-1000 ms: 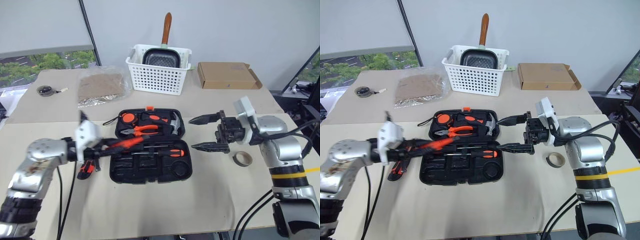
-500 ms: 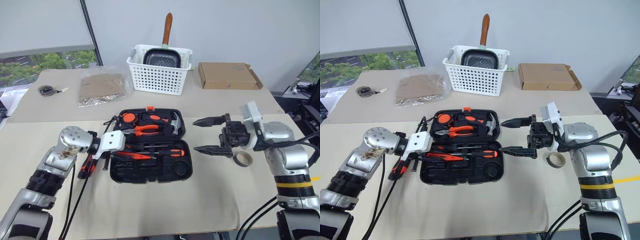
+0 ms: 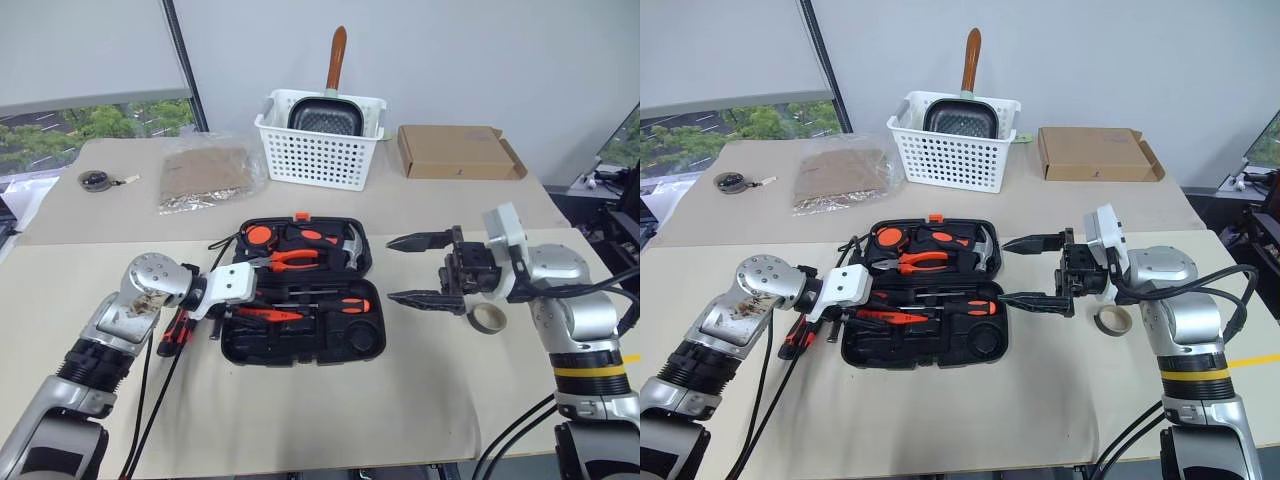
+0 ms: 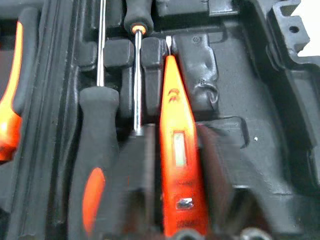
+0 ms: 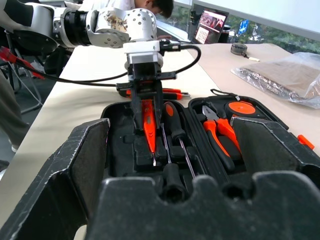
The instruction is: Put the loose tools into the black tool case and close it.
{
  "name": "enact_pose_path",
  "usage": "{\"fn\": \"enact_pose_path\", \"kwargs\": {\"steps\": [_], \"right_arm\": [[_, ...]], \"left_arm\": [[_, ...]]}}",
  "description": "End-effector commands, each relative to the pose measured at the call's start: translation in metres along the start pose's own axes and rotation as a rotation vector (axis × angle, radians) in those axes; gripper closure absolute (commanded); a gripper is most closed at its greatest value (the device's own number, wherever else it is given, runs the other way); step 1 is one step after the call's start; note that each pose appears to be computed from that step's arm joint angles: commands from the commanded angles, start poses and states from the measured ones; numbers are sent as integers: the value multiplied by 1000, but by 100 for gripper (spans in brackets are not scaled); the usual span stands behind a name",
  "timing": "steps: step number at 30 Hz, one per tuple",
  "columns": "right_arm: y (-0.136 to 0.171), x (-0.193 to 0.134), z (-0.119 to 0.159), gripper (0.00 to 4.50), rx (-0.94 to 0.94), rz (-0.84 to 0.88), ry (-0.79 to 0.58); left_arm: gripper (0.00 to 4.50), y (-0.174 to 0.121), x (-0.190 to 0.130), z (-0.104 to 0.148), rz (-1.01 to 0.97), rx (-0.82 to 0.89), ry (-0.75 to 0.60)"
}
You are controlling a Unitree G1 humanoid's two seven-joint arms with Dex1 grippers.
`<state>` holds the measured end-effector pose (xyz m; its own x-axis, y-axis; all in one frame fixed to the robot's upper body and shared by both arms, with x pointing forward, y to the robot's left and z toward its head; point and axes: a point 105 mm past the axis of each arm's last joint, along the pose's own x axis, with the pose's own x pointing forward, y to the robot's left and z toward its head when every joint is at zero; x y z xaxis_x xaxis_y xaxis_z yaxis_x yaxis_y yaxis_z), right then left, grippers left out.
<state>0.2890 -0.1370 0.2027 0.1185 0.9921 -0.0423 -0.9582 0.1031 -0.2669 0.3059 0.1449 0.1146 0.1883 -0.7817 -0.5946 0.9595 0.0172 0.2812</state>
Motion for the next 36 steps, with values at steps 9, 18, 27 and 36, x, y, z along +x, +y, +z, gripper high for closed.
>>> {"fn": "enact_pose_path", "kwargs": {"steps": [9,18,27,36], "right_arm": [[-3,-4,10,0,-55,4,-10],[-3,1,9,0,-55,16,-22],[-2,-3,10,0,-61,6,-10],[-1,-3,9,0,-61,1,-1]], "left_arm": [[26,8,-58,58,176,-73,-327],[351,-9,-14,22,150,-153,-317],[446,-12,10,-25,125,-156,-203],[446,-15,21,-27,124,-126,-195]]}}
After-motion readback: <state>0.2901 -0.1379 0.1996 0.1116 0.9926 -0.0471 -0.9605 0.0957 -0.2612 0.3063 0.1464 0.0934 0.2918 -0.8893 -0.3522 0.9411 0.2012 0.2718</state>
